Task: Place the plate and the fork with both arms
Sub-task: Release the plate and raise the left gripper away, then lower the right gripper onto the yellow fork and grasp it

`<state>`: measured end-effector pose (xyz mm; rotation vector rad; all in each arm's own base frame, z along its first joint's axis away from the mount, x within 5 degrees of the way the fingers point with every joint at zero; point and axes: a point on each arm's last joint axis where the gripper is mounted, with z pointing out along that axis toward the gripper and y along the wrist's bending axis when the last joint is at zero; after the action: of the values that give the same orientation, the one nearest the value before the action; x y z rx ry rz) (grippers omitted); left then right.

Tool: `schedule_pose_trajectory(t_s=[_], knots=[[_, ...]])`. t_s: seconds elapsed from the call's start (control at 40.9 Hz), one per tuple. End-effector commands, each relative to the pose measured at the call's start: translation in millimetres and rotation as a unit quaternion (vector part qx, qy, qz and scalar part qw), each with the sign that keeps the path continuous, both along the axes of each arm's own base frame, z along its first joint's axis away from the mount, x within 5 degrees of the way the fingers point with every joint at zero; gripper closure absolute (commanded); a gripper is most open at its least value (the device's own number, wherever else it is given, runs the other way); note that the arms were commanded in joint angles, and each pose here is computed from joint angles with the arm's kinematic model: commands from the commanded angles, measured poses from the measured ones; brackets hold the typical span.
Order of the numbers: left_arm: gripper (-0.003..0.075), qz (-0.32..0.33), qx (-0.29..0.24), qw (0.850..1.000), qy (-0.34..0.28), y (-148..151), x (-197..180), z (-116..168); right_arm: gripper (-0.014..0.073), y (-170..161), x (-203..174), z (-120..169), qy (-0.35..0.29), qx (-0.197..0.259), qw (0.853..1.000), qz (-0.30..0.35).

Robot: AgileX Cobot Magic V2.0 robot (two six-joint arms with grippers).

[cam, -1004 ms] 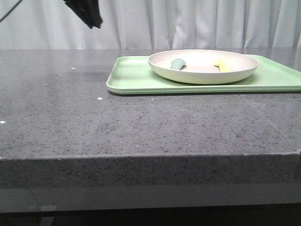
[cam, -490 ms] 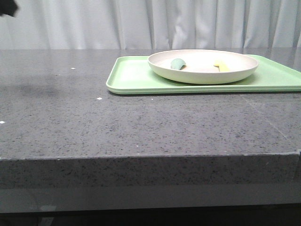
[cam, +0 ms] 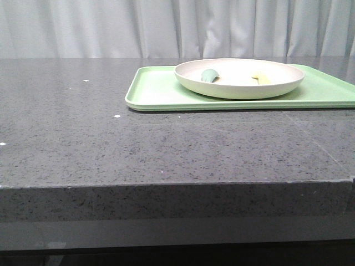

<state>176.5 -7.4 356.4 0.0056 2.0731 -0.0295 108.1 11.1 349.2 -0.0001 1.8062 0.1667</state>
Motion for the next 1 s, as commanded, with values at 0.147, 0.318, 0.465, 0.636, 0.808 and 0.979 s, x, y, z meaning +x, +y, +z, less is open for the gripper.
schedule_pose_trajectory(t_s=[0.147, 0.318, 0.465, 0.636, 0.808, 0.979], knots=[[0.0739, -0.004, -0.014, 0.986, -0.163, 2.2, -56.8, 3.7, -0.0006, 2.0, 32.8, 9.4, -0.004, -0.002, 1.000, 0.000], [0.0739, -0.004, -0.017, 0.982, -0.190, 3.5, -84.2, -12.1, -0.0006, 12.0, 66.3, 7.4, 0.039, -0.005, 0.999, 0.024], [0.0739, -0.005, -0.019, 0.974, -0.225, 4.2, -99.2, -15.2, -0.0006, 27.8, 107.1, 9.2, 0.090, -0.010, 0.995, 0.053], [0.0739, -0.004, -0.019, 0.975, -0.221, 4.5, -102.7, -17.9, -0.0006, 47.0, 170.4, 10.5, 0.170, 0.007, 0.983, 0.073], [0.0739, -0.005, -0.019, 0.975, -0.223, 4.5, -102.7, -17.5, -0.0006, 61.1, 231.9, -1.1, 0.243, 0.013, 0.967, 0.078], [0.0739, -0.005, -0.019, 0.975, -0.223, 4.5, -102.7, -17.5, -0.0006, 75.2, 277.1, -17.3, 0.280, 0.009, 0.956, 0.089]])
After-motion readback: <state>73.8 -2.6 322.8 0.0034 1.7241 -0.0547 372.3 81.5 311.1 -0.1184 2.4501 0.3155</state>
